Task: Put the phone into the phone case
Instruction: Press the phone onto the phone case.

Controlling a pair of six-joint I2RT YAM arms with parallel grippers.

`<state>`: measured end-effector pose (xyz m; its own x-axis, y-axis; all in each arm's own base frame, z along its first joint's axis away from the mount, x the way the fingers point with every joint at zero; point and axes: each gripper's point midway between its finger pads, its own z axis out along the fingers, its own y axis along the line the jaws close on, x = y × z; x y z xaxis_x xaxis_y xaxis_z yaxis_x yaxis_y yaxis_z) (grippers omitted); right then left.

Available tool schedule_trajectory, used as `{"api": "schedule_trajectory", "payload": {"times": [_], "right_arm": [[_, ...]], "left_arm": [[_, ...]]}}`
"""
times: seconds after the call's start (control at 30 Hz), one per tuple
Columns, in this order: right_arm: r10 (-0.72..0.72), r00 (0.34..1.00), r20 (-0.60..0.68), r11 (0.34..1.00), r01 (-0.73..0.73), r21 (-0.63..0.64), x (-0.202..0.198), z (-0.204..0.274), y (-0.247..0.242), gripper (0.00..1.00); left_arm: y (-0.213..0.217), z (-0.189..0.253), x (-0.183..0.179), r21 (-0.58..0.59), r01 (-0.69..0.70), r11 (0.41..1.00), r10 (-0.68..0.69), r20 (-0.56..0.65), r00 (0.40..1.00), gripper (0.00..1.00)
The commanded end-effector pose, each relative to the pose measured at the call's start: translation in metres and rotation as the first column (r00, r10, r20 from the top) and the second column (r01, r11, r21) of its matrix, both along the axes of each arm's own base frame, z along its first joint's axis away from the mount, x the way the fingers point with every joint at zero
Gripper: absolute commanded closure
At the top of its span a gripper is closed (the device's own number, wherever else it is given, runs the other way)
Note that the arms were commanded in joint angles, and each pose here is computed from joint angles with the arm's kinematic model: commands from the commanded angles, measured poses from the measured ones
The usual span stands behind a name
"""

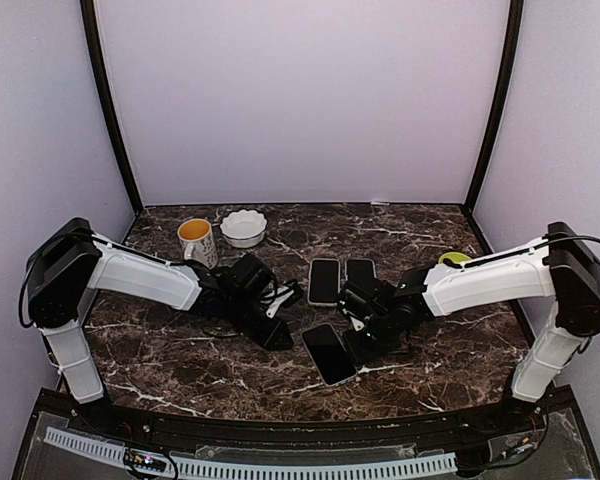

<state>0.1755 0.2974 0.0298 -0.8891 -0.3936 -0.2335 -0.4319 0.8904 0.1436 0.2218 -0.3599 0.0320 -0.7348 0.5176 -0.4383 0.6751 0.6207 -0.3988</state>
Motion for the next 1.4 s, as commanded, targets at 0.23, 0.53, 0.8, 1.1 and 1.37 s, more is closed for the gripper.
{"api": "schedule_trajectory", "payload": {"times": [0.23, 0.53, 0.8, 1.1, 1.37], "right_arm": [[0.007, 0.987, -0.159, 0.999, -0.015, -0.052, -0.06, -0.041, -0.012, 0.89], [0.009, 0.976, -0.219, 0.984, -0.047, -0.169, -0.091, -0.079, -0.021, 0.99], [0.036, 0.992, -0.12, 0.948, -0.072, -0.31, -0.079, -0.067, -0.03, 0.84], [0.131, 0.985, 0.115, 0.969, -0.102, -0.225, -0.015, 0.007, 0.043, 0.64], [0.059, 0.985, 0.159, 0.988, -0.036, -0.148, 0.047, 0.003, 0.068, 0.55]], "left_arm": [[0.005, 0.002, -0.01, 0.033, 0.026, 0.999, -0.026, -0.001, 1.0, 0.84], [0.007, 0.004, -0.011, 0.03, 0.02, 0.999, -0.02, 0.0, 1.0, 0.84], [0.014, 0.006, -0.013, 0.041, 0.006, 0.999, -0.007, 0.004, 1.0, 0.83], [0.028, 0.017, -0.003, 0.08, -0.042, 0.996, 0.037, 0.057, 0.998, 0.83], [0.029, 0.013, 0.001, 0.082, -0.063, 0.995, 0.06, 0.035, 0.998, 0.83]]}}
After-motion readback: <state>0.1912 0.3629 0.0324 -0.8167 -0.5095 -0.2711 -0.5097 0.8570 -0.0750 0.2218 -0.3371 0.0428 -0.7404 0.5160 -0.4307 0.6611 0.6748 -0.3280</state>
